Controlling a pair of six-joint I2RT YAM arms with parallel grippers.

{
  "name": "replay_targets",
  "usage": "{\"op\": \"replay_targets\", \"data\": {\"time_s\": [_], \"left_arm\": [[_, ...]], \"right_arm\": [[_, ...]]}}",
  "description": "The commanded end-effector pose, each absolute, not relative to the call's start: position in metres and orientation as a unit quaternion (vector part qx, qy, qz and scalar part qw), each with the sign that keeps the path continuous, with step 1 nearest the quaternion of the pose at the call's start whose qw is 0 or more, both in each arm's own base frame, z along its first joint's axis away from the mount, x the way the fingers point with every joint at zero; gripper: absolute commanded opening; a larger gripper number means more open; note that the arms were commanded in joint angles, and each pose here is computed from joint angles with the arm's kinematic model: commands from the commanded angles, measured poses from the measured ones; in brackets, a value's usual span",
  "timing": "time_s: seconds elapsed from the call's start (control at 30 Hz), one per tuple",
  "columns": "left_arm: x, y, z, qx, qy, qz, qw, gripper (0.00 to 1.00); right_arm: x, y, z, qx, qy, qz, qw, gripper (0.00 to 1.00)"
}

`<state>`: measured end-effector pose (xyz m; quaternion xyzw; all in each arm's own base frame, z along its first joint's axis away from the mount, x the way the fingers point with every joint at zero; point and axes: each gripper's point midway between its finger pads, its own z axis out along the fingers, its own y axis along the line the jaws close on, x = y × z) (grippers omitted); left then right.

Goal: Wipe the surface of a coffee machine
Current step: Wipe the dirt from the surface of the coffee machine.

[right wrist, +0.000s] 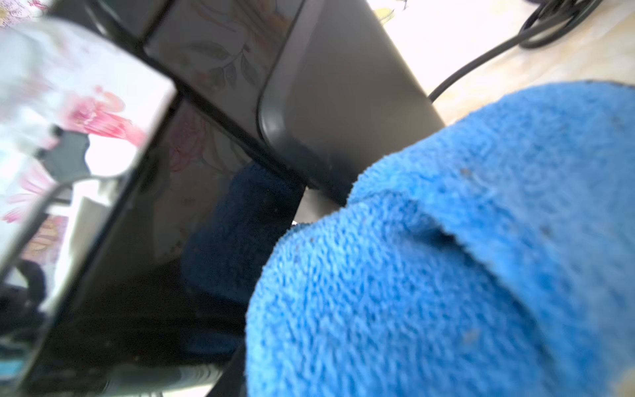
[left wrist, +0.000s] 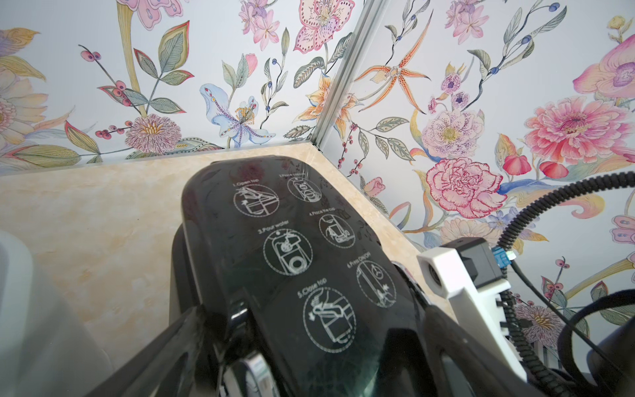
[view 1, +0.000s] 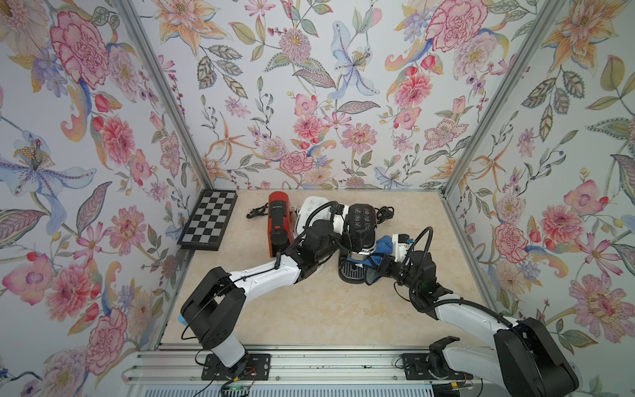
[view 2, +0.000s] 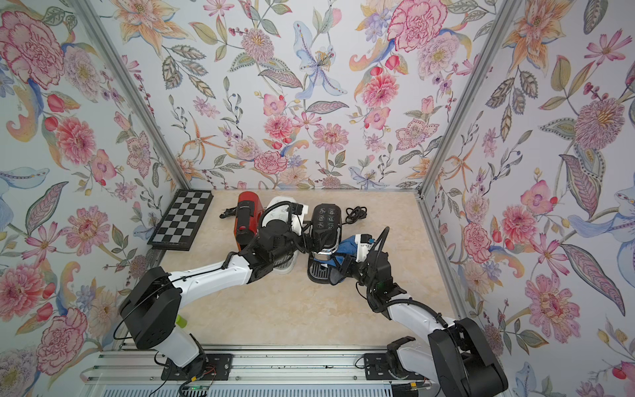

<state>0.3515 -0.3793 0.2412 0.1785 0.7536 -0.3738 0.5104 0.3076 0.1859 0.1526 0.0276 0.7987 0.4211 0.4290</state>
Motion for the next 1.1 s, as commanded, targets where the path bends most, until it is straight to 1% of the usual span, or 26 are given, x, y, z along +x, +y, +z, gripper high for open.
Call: {"op": "replay_targets", "data": {"time_s": [0.0,0.27,0.43,0.53,0.73,0.83,1.07], "left_arm": [[0.335,-0.392,0.202,0.206,0.781,-0.37,0.459,0.99],[0.335,-0.394,0.201,0.208,0.781,-0.371,0.457,0.99],[0.336,-0.397,0.2,0.21,0.782,-0.371,0.456,0.99],[0.337,-0.399,0.201,0.211,0.781,-0.372,0.455,0.99],[0.336,-0.406,0.202,0.215,0.778,-0.378,0.452,0.99],[0.336,-0.407,0.201,0.217,0.779,-0.378,0.45,0.99],[0.335,-0.401,0.201,0.215,0.782,-0.37,0.453,0.99]], "right_arm": [[0.314,0.187,0.204,-0.012,0.754,0.442,0.486,0.36],[0.316,0.178,0.239,-0.023,0.73,0.438,0.525,0.36],[0.314,0.177,0.246,-0.033,0.728,0.429,0.534,0.36],[0.319,0.172,0.223,-0.025,0.754,0.399,0.522,0.36],[0.324,0.167,0.148,0.002,0.803,0.366,0.471,0.36],[0.329,0.17,0.13,0.006,0.812,0.366,0.455,0.35],[0.341,0.176,0.107,0.019,0.82,0.374,0.432,0.35]]}}
